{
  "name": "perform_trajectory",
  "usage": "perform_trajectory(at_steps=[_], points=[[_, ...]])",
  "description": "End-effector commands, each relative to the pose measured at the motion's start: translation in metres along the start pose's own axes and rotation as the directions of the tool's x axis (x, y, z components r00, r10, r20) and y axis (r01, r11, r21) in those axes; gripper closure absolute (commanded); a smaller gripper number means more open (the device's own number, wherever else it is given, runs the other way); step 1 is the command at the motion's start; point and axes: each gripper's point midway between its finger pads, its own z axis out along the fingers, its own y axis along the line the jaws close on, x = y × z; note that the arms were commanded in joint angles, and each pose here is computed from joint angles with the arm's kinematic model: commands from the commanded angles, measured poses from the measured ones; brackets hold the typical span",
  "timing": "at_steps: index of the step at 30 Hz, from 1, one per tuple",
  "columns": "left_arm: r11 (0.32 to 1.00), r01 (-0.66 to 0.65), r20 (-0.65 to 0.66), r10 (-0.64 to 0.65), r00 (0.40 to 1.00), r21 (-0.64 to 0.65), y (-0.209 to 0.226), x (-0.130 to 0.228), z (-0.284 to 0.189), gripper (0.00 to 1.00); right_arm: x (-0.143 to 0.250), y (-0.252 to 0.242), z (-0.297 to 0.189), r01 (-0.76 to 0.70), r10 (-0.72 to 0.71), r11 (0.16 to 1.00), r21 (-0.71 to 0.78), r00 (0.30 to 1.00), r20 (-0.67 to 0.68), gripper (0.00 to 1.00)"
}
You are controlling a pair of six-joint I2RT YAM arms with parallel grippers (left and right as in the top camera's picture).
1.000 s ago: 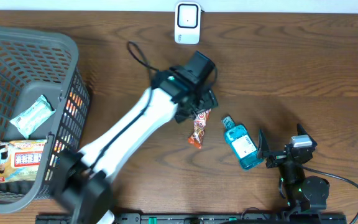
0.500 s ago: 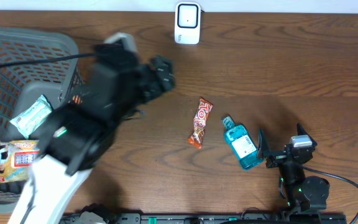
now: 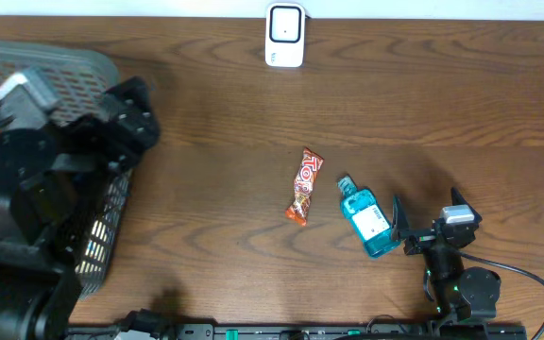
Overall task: Scan the item barcode
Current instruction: 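Reach into the basket and grasp the yellow snack bag, left gripper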
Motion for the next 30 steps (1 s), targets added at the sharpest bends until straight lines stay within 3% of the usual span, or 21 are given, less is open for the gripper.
perform_trajectory(at_steps=[1,8,13,19,23,30], points=[[0.986,0.014,0.116,0.005,0.993,-0.165,0.036,-0.024,-0.011,0.07,0.000,0.001,0.000,0.009,-0.009,1.000,-0.005,1.000,0.002,0.01],[0.917,0.093,0.180,-0.024,0.983,-0.389,0.094,-0.038,-0.018,0.06,0.000,0.001,0.000,0.009,-0.009,1.000,-0.005,1.000,0.002,0.01],[0.800,0.190,0.201,-0.089,0.975,-0.568,0.148,-0.042,-0.021,0.06,0.000,0.001,0.000,0.009,-0.009,1.000,-0.005,1.000,0.002,0.01],[0.527,0.403,0.272,-0.310,0.911,-0.749,0.226,-0.027,-0.018,0.06,0.000,0.001,0.000,0.009,-0.009,1.000,-0.005,1.000,0.002,0.01],[0.401,0.402,0.212,-0.440,0.873,-0.823,0.261,-0.005,0.003,0.06,0.000,0.001,0.000,0.009,-0.009,1.000,-0.005,1.000,0.002,0.01],[0.002,0.448,0.349,-0.624,0.699,-0.894,0.319,0.047,0.025,0.06,0.000,0.001,0.000,0.009,-0.009,1.000,-0.003,1.000,0.002,0.01]])
